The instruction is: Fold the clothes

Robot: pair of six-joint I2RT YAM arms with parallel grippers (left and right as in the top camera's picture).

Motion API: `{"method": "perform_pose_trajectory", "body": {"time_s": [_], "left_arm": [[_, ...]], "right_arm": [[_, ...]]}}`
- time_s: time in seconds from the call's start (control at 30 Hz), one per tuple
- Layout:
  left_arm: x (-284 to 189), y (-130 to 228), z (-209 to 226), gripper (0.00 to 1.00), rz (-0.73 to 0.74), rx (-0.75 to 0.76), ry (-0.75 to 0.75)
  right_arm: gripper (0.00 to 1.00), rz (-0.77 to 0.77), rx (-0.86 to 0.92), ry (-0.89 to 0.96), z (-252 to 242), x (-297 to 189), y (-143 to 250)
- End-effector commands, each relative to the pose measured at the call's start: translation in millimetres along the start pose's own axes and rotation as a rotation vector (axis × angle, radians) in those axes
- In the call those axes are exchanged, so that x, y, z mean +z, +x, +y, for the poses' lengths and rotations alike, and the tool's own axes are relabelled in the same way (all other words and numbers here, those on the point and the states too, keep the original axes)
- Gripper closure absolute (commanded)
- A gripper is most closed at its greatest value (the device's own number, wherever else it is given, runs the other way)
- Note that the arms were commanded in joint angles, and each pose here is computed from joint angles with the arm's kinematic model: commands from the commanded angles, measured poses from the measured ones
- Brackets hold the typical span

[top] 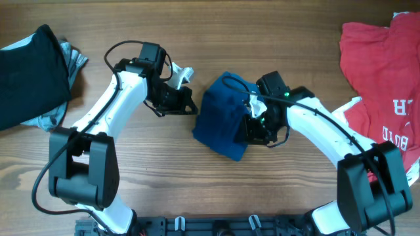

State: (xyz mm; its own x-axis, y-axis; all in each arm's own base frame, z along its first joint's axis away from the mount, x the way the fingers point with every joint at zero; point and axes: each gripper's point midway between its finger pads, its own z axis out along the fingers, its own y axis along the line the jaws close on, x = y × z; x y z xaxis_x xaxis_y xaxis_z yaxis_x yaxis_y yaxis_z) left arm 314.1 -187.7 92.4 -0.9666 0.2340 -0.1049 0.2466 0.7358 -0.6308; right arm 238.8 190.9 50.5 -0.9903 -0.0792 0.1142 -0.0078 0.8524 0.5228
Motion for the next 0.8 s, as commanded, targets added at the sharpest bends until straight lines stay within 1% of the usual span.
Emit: {"method": "perform_pose_trajectory", "body": {"time_s": [0.0,0.03,0.1,0.13,0.2,0.33,0.4,0.53,0.6,0.67,0.7,0.77], "left_arm": [[12.3,6.9,-9.8,0.96,0.016,0.059,0.085],[13.4,5.7,-9.9,0.96,0.011,0.067,0.085],[13.4,5.8,-9.9,0.96,0.011,0.066,0.086],[13.1,5.8,-12.6,0.96,0.010,0.066,0.102],[11.6,5.8,-23.9,0.96,0.008,0.066,0.168],[13.2,7.2,-28.3,0.96,0.015,0.073,0.180],[17.0,10.0,-33.3,0.96,0.027,0.109,0.182],[27.6,16.6,-32.3,0.96,0.055,0.141,0.130],[31.9,18.0,-29.5,0.96,0.052,0.137,0.130],[41.8,26.8,-19.3,0.96,0.069,0.120,0.121],[48.4,31.5,-9.9,0.96,0.083,0.104,0.098],[61.7,36.5,23.5,0.96,0.099,0.044,-0.036]], "right_arm": [[0.67,0.002,0.012,-0.055,-2.3,16.2,4.7],[0.67,-0.010,0.027,-0.039,-9.3,21.7,4.1],[0.68,-0.029,0.101,0.052,-32.5,31.4,4.0],[0.68,-0.037,0.150,0.109,-46.9,36.4,5.2],[0.68,-0.037,0.197,0.150,-59.3,41.7,9.4],[0.68,-0.043,0.224,0.167,-63.3,42.1,10.1],[0.68,-0.042,0.225,0.167,-63.3,42.1,10.2],[0.67,-0.041,0.226,0.168,-63.5,42.0,10.8],[0.67,-0.037,0.228,0.170,-63.8,42.0,11.8],[0.67,-0.032,0.237,0.172,-64.3,41.9,13.2],[0.67,-0.029,0.240,0.174,-64.5,41.9,14.1],[0.67,-0.023,0.245,0.176,-65.0,41.8,15.7]]}}
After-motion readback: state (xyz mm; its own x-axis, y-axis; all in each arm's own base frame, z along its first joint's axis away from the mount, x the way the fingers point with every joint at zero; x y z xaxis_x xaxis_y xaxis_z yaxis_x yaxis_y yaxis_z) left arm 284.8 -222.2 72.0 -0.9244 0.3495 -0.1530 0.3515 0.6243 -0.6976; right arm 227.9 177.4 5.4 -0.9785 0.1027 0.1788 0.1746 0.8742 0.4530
